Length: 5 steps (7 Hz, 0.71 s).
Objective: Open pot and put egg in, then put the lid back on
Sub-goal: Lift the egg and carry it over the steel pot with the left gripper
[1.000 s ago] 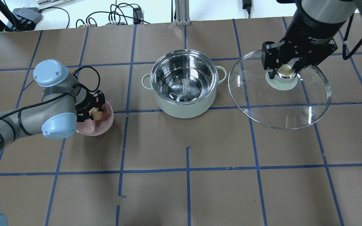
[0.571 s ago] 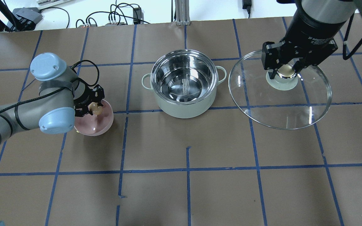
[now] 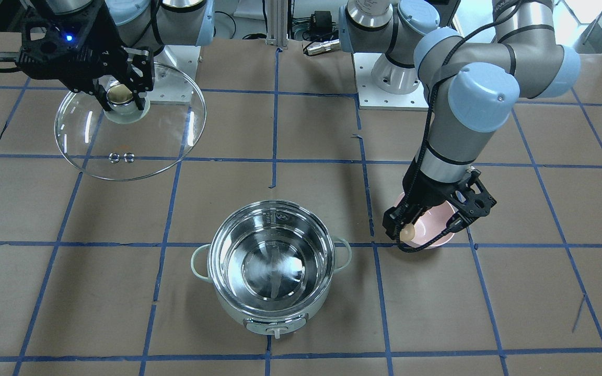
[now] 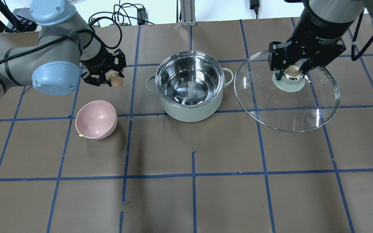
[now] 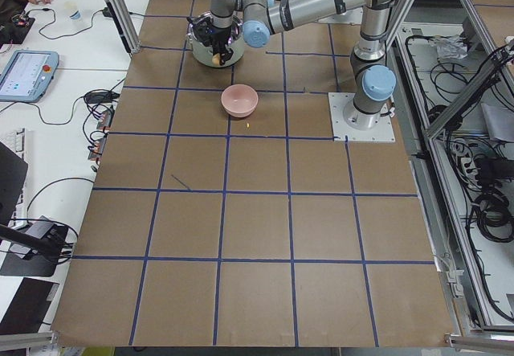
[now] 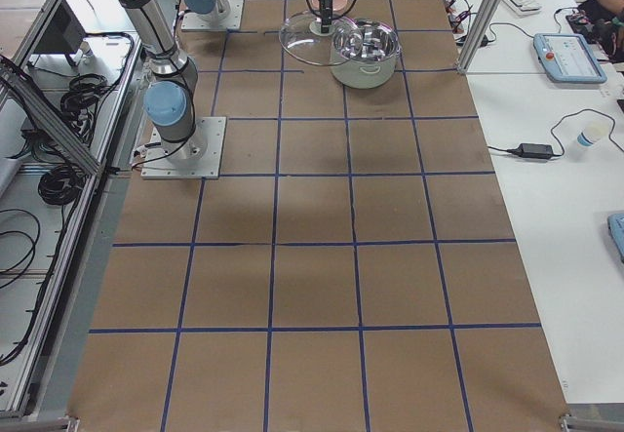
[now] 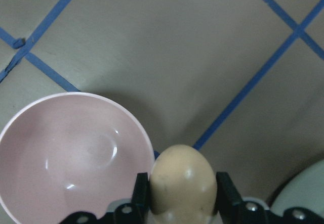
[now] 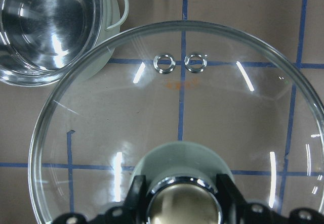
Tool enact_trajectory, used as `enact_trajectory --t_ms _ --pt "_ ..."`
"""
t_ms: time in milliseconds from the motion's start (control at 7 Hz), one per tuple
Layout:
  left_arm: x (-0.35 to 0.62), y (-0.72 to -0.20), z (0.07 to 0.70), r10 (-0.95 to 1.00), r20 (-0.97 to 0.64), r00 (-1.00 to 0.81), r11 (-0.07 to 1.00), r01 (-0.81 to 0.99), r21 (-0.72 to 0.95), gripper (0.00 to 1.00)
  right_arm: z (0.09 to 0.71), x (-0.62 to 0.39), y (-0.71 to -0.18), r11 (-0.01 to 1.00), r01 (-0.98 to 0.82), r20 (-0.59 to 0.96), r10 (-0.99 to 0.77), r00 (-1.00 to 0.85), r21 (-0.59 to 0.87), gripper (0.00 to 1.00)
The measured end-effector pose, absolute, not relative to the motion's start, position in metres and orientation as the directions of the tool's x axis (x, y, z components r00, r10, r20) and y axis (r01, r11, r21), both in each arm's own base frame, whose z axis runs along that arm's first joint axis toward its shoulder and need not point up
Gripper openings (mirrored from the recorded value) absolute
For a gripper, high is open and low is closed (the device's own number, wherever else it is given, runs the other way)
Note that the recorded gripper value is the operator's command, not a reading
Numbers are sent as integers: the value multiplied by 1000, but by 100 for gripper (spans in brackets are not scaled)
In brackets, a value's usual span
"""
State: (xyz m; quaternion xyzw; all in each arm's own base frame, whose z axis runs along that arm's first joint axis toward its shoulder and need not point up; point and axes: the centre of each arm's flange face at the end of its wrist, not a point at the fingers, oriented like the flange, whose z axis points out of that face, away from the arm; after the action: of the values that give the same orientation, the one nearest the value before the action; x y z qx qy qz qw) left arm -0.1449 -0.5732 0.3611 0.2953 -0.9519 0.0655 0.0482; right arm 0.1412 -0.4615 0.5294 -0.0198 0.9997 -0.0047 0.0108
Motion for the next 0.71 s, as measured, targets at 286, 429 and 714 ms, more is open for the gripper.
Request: enact_trajectory --t_ms 286,429,714 --pt "-193 -576 369 -469 150 -871 865 -487 -124 23 529 141 -462 999 -40 -21 -40 -999 -9 5" --pt "-223 -582 364 -402 157 -902 895 -424 -141 23 529 141 -462 999 -41 -21 -41 -999 -10 5" --pt "-278 -597 344 -297 154 -943 936 -319 -151 23 529 141 -462 999 -41 -21 -41 -999 -10 5"
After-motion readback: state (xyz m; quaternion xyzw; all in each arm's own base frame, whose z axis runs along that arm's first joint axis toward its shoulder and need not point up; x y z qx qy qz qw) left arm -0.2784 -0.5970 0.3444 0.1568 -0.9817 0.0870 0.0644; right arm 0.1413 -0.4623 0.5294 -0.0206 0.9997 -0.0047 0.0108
